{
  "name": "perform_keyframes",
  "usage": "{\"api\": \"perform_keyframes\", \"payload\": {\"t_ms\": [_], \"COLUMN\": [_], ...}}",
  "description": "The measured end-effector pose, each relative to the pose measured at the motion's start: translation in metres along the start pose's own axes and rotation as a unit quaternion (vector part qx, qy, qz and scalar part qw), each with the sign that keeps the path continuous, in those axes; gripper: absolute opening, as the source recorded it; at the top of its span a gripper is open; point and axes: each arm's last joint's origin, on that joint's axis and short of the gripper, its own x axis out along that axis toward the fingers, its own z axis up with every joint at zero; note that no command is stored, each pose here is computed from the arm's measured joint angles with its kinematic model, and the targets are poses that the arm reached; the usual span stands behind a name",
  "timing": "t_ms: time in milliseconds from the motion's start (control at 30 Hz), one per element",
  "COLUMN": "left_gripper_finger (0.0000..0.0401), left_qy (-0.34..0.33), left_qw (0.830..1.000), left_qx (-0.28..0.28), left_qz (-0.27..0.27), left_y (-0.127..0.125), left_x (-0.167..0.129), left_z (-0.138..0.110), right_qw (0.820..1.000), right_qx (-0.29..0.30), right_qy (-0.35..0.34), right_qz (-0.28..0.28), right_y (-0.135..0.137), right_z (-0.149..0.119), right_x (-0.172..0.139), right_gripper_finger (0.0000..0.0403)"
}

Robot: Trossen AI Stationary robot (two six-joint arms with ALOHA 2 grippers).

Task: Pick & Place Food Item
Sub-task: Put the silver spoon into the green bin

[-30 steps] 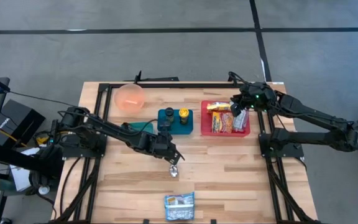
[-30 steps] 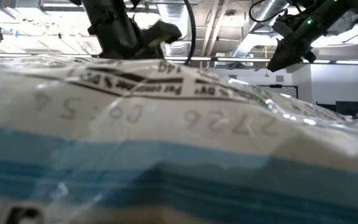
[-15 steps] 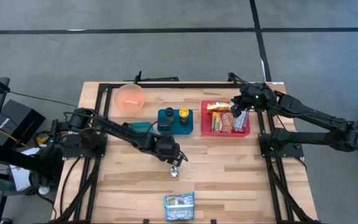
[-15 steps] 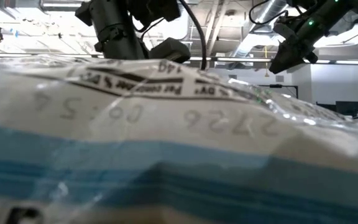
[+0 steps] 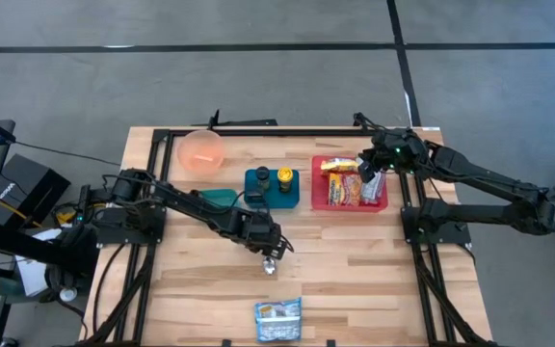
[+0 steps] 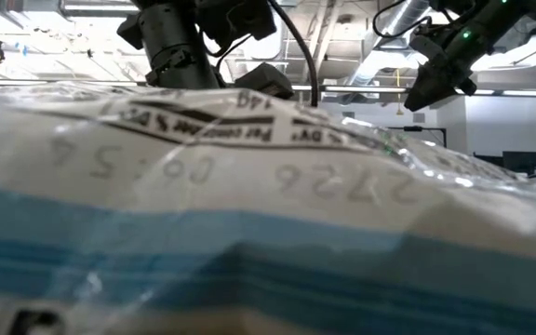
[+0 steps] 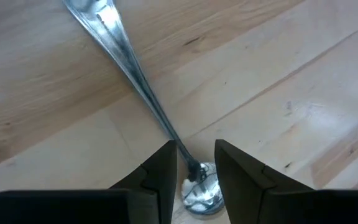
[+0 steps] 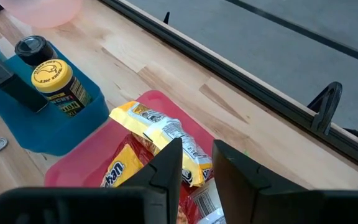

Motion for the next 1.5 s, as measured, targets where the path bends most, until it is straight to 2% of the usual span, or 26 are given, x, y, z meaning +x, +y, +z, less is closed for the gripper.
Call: {"api": "perform_keyframes", "payload": {"t_ms": [1033,1300,1500], "left_gripper_finger": [0.0103,0.0103,0.0103], "left_qy": [0.002,0.020,0.011], "left_qw": [1.000,1.000,1.000], "left_qx": [-0.009,-0.012,-0.010], "left_qz": [0.018,0.013,0.017], "left_y": [0.004,0.004,0.005], "left_x": [0.008,0.022,0.013], "left_z": [-0.001,-0.002,-0.001], "right_qw": [1.000,1.000,1.000], "right_qx": [-0.001,-0.001,-0.001], "right_qy": [0.005,0.004,0.005], "right_qz": [-0.001,-0.001,-0.001], "right_y": [0.000,0.000,0.000], "right_z": [-0.001,-0.001,-0.001], "right_x": [0.000,0.000,0.000], "right_gripper_finger": [0.0083,0.0083,0.0083]}}
